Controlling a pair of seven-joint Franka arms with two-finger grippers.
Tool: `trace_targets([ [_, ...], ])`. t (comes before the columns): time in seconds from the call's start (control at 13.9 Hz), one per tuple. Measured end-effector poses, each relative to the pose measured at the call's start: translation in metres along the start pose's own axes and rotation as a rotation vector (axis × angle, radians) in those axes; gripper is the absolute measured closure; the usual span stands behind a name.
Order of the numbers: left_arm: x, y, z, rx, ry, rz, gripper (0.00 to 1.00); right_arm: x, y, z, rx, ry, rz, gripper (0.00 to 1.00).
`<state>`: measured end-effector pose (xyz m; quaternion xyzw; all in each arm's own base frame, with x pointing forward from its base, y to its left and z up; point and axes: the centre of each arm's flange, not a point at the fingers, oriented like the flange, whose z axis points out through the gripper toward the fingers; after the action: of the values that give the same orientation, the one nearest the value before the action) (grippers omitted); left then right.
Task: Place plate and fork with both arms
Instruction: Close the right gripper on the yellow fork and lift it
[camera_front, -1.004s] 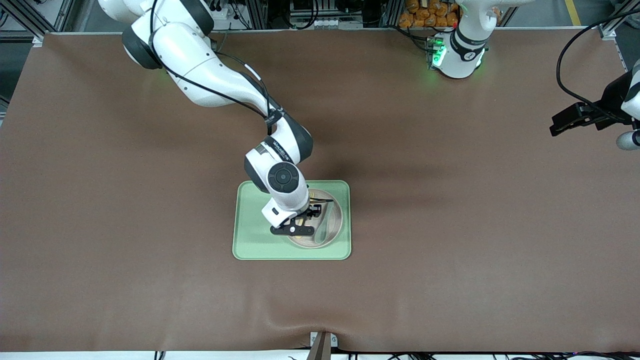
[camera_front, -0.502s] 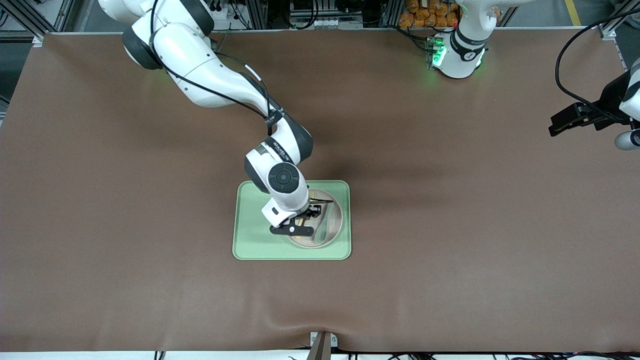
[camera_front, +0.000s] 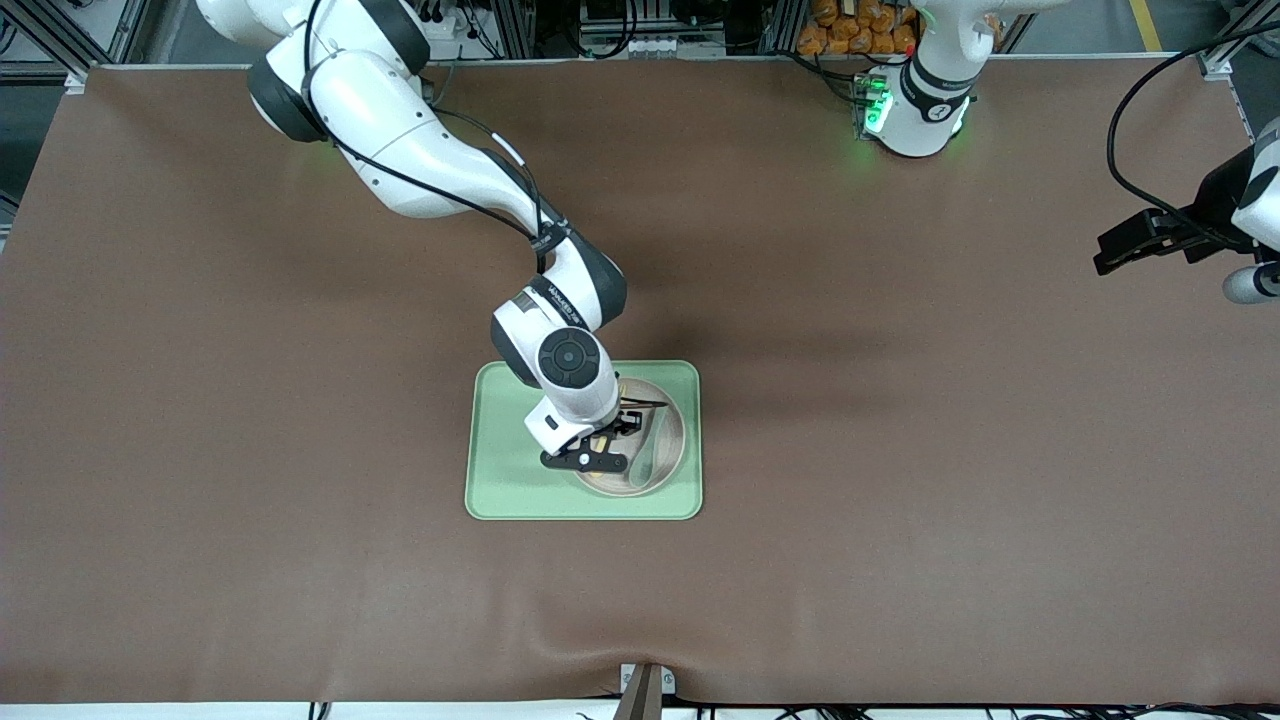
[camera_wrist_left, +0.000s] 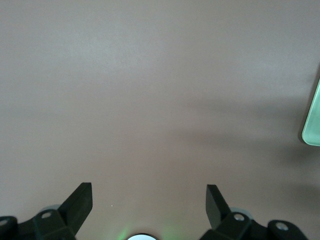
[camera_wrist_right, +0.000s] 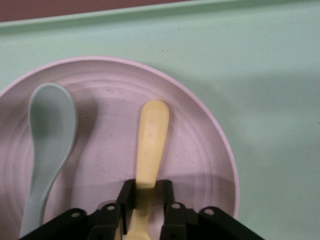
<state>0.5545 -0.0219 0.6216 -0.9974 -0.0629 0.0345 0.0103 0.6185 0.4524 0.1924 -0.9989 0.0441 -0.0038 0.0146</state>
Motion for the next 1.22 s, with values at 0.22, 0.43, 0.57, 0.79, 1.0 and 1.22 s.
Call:
trace_targets([
  [0.22, 0.001, 0.0, 0.002, 0.0, 0.001, 0.0, 0.0, 0.001, -0.001, -0.002, 0.002, 0.002, 0.001, 0.87],
  [0.43, 0.001, 0.0, 0.006, 0.0, -0.003, 0.0, 0.0, 0.003, -0.002, -0.007, 0.008, 0.009, 0.004, 0.9],
  [0.57, 0.002, 0.0, 0.008, 0.001, -0.005, 0.0, 0.0, 0.005, -0.003, -0.01, 0.015, 0.012, 0.011, 0.9],
  [0.79, 0.002, 0.001, 0.009, 0.001, -0.003, 0.0, 0.0, 0.007, -0.003, -0.015, 0.022, 0.016, 0.017, 0.91],
  [1.0, 0.003, 0.001, 0.009, 0.0, 0.002, 0.0, 0.0, 0.016, 0.003, -0.023, 0.037, 0.001, 0.048, 0.91],
  [1.22, 0.003, 0.001, 0.01, 0.0, 0.0, 0.001, 0.0, 0.046, 0.033, -0.044, 0.104, -0.02, 0.108, 0.91],
])
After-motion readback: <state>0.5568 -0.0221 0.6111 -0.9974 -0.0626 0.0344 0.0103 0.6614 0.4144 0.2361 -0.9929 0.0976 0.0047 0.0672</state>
